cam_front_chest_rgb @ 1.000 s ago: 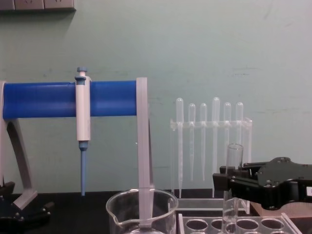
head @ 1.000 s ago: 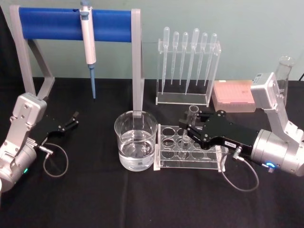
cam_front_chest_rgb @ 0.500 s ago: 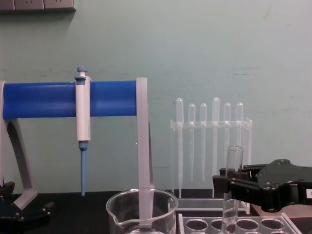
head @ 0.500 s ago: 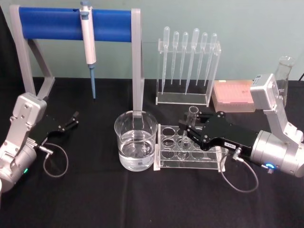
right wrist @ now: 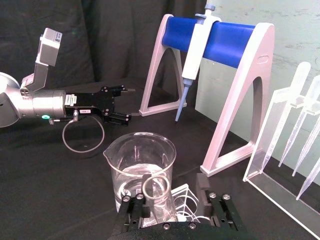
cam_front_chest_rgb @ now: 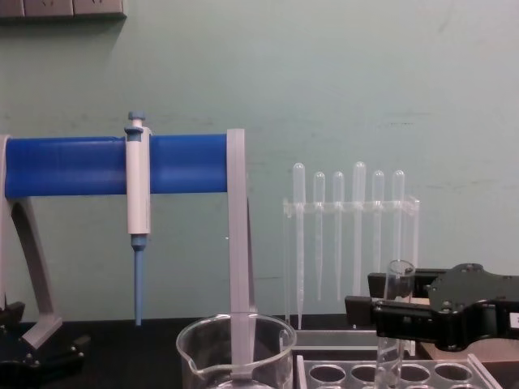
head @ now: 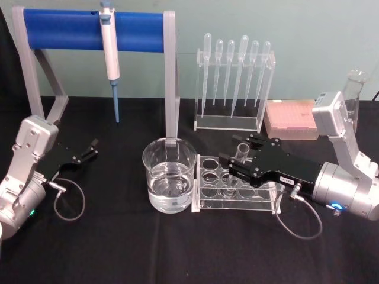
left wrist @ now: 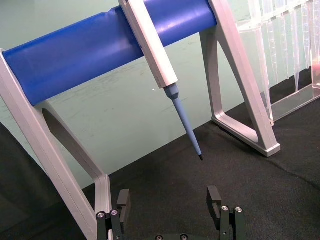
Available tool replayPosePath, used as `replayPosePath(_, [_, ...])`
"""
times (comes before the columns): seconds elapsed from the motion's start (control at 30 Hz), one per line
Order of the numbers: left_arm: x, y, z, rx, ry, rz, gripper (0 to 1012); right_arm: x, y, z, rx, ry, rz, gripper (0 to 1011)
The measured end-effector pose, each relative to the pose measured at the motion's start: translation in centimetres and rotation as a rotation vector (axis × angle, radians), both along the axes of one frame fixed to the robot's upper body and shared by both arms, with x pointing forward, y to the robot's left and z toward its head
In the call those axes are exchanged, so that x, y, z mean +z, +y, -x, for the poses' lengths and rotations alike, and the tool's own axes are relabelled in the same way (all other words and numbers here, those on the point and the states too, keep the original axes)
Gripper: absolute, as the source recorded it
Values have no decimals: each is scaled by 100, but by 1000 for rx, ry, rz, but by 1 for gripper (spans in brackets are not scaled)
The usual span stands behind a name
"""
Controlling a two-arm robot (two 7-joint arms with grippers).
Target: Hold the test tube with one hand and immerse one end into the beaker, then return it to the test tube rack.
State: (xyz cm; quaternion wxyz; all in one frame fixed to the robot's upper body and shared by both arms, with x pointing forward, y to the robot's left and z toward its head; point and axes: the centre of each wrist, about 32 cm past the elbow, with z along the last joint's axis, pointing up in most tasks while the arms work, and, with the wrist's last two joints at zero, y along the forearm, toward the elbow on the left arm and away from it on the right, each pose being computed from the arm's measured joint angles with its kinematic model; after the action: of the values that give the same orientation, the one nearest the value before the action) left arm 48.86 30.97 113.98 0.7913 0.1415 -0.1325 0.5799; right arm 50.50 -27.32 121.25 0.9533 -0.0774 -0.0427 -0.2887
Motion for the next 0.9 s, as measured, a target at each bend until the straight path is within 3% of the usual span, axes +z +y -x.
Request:
replayPosePath(0.17, [0,0,0,0,0,0,1000,1,-1,1,0,0,0,693])
replayPosePath(0.33, [0,0,0,0,0,0,1000,7,1,6,0,-3,-2,815])
replayPosePath(0.53, [0,0,0,0,0,0,1000,129,19,83,-17,-76,-41,998])
replayPosePath(0.8, [0,0,0,0,0,0,1000,245,18,206,-87,-171,-107,1003])
replayPosePath(0.9, [0,0,0,0,0,0,1000,242,-1,297,-183,-215,-128,1002])
